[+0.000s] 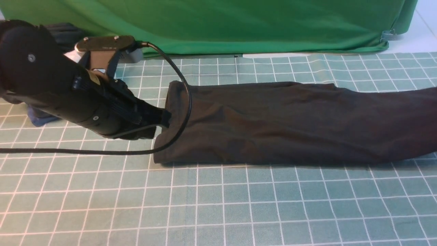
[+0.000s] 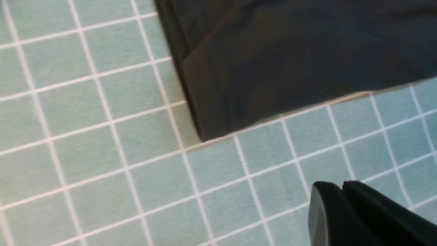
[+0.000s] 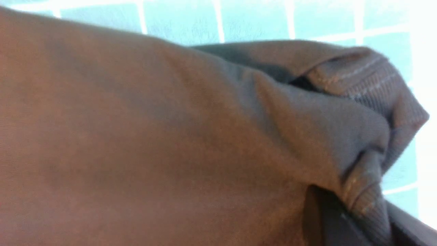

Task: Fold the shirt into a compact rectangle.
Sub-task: 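Fold the right end of the dark garment over onto its left end with the right gripper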

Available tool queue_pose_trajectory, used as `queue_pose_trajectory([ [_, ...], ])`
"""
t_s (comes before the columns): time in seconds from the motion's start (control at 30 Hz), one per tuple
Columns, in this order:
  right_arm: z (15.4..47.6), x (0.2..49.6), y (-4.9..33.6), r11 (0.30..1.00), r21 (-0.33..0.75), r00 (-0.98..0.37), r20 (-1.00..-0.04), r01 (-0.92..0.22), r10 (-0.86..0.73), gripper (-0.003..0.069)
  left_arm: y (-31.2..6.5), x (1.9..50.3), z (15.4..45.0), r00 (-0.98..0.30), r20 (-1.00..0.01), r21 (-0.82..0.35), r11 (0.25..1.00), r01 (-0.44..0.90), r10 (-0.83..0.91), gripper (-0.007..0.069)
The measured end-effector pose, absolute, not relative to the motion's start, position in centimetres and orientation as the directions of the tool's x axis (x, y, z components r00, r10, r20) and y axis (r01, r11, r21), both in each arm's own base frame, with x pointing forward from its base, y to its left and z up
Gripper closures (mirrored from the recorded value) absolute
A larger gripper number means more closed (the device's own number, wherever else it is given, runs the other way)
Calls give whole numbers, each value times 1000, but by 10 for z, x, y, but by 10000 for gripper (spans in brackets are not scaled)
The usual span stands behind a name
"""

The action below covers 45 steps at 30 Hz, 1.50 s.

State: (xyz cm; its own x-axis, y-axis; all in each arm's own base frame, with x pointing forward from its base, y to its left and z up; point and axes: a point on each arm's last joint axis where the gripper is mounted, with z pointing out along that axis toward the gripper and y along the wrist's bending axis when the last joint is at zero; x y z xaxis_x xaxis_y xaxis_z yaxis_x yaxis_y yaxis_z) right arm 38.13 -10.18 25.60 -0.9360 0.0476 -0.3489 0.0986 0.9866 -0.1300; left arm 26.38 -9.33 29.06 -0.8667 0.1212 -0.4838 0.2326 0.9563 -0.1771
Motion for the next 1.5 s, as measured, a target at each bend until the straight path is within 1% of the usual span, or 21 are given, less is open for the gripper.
queue_pose_trajectory([
  [0.13, 291, 373, -77, 989, -132, -903, -430, 60, -2, 599, -81, 265, 288, -881, -461, -96, 981, 171, 109, 618],
  [0.17, 292, 373, -74, 990, -132, -901, -434, 54, -9, 599, -79, 265, 288, -883, -458, -94, 982, 161, 101, 618],
  [0.2, 302, 371, -62, 991, -129, -889, -457, 34, -29, 599, -73, 266, 288, -888, -452, -79, 988, 131, 81, 618],
  [0.3, 316, 368, -28, 994, -109, -866, -494, -31, -81, 601, -53, 268, 287, -902, -431, -68, 996, 55, 20, 618],
  [0.37, 318, 367, -5, 994, -76, -857, -503, -80, -108, 600, -42, 269, 286, -911, -412, -66, 998, 10, -18, 618],
  [0.4, 319, 367, -2, 994, -67, -855, -507, -84, -107, 600, -40, 269, 286, -911, -411, -66, 998, 5, -23, 618],
  [0.47, 323, 366, 38, 988, 17, -841, -527, -156, -124, 600, -23, 269, 285, -920, -386, -58, 997, -54, -73, 618],
  [0.5, 322, 367, 38, 988, 23, -842, -526, -155, -120, 600, -22, 269, 285, -920, -384, -63, 996, -59, -79, 618],
  [0.6, 330, 366, 87, 963, 111, -807, -575, -246, -139, 600, -11, 267, 284, -927, -357, -98, 991, -86, -116, 618],
  [0.7, 334, 365, 124, 938, 160, -785, -600, -306, -154, 600, -11, 267, 284, -930, -350, -125, 989, -73, -113, 618],
  [0.73, 332, 364, 140, 926, 181, -782, -602, -331, -162, 600, -12, 267, 284, -931, -349, -135, 989, -64, -108, 618],
  [0.77, 333, 364, 142, 924, 184, -779, -605, -337, -163, 600, -12, 267, 284, -931, -349, -137, 989, -63, -107, 618],
  [0.8, 331, 365, 163, 904, 212, -776, -606, -370, -176, 600, -14, 267, 284, -931, -348, -152, 987, -57, -108, 618],
  [0.87, 329, 365, 175, 892, 230, -775, -605, -389, -182, 600, -14, 267, 285, -931, -348, -160, 986, -54, -107, 618],
  [0.9, 323, 367, 195, 872, 260, -778, -598, -415, -192, 600, -16, 267, 285, -931, -348, -174, 984, -47, -106, 618],
  [1.13, 300, 369, 266, 808, 328, -776, -586, -490, -234, 600, -18, 267, 285, -932, -349, -199, 980, -30, -100, 618],
  [1.17, 299, 369, 268, 806, 329, -776, -585, -493, -236, 600, -18, 267, 285, -932, -349, -199, 980, -30, -100, 618],
  [1.2, 289, 370, 284, 797, 336, -780, -574, -502, -249, 600, -18, 267, 285, -932, -349, -198, 980, -28, -97, 618],
  [1.37, 268, 370, 315, 775, 353, -786, -551, -523, -279, 600, -19, 267, 285, -932, -352, -196, 980, -17, -87, 618],
  [1.43, 261, 370, 322, 772, 360, -791, -542, -524, -284, 600, -19, 267, 285, -932, -352, -196, 981, -16, -86, 618],
  [1.5, 246, 372, 336, 772, 380, -805, -527, -510, -273, 600, -19, 267, 285, -932, -352, -196, 980, -16, -85, 618],
])
